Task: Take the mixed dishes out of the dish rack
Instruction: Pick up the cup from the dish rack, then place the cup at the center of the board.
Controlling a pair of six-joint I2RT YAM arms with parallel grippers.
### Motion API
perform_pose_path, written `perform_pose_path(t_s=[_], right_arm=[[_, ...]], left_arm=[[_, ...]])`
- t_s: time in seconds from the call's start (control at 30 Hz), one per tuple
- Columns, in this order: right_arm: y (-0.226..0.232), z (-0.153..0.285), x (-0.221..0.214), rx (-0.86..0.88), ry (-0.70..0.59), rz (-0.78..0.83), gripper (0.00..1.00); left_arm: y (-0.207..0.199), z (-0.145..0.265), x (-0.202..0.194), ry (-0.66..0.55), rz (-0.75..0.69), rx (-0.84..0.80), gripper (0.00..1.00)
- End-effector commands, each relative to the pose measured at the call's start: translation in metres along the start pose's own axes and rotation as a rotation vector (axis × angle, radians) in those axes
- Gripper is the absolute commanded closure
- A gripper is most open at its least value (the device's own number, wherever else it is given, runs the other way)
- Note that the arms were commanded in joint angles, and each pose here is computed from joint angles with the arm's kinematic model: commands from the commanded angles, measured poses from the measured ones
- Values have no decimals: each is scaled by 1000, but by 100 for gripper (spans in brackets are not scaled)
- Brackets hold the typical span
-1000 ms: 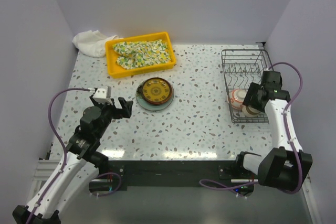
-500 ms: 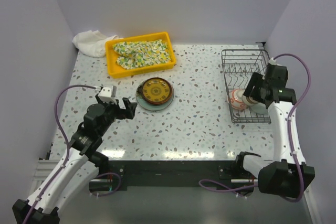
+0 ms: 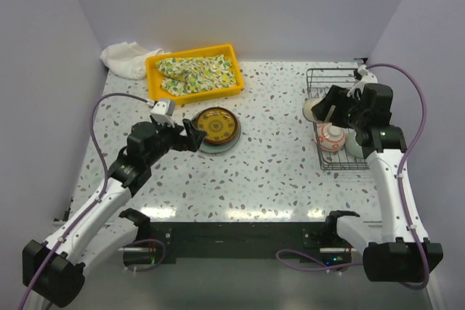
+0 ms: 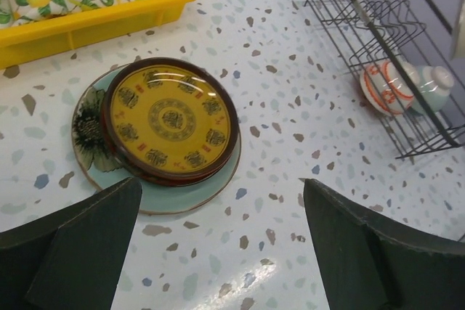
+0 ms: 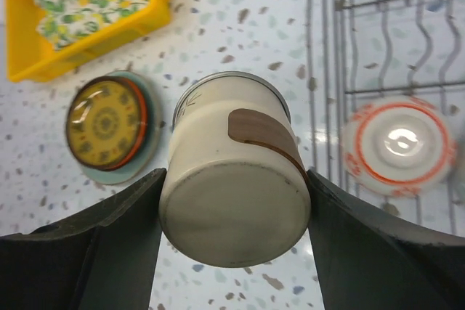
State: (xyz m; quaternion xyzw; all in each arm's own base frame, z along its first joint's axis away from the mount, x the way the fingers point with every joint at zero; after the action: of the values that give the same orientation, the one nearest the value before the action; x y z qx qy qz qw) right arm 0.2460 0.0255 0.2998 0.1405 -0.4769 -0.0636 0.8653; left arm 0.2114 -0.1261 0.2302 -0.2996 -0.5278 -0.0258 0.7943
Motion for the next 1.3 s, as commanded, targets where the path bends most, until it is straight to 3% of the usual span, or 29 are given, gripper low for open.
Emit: perform_pose_path(t_s=[0.0,0.23,0.43,0.87,1.07,1.27], right_arm=[[39,-5,9,317,-115,-22,79],[81,-17,-16,647,-88,-124,78],[115,-20,-32,816,-64,-150,77],[147,-26,-53,985,-4,-196,76],[153,-27,-63,1011,36,-212,76],[149,-29,-72,1011,48,-241,76]], left_arm=[[-36,-10,37,-86,60,-184,2],[-57,-29,44,-71,137,-295,3],[-75,-42,42,-47,182,-386,5],[-107,-50,34,-22,280,-554,11],[-111,-51,29,6,315,-596,22],[-114,-44,28,2,354,-647,46]])
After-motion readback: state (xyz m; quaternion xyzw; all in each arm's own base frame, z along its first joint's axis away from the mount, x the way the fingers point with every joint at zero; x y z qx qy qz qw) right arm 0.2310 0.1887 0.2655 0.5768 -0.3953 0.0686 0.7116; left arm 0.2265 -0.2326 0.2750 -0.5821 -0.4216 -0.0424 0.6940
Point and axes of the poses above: each gripper's point midway between its finger pads, its own z axis back along the fingers, its own y axis along the line the jaws close on, x = y × z, the point moved 8 cm from there along z, back along the fingers, and after that the axes turned 5 degrees about z, right-handed, at the moved point
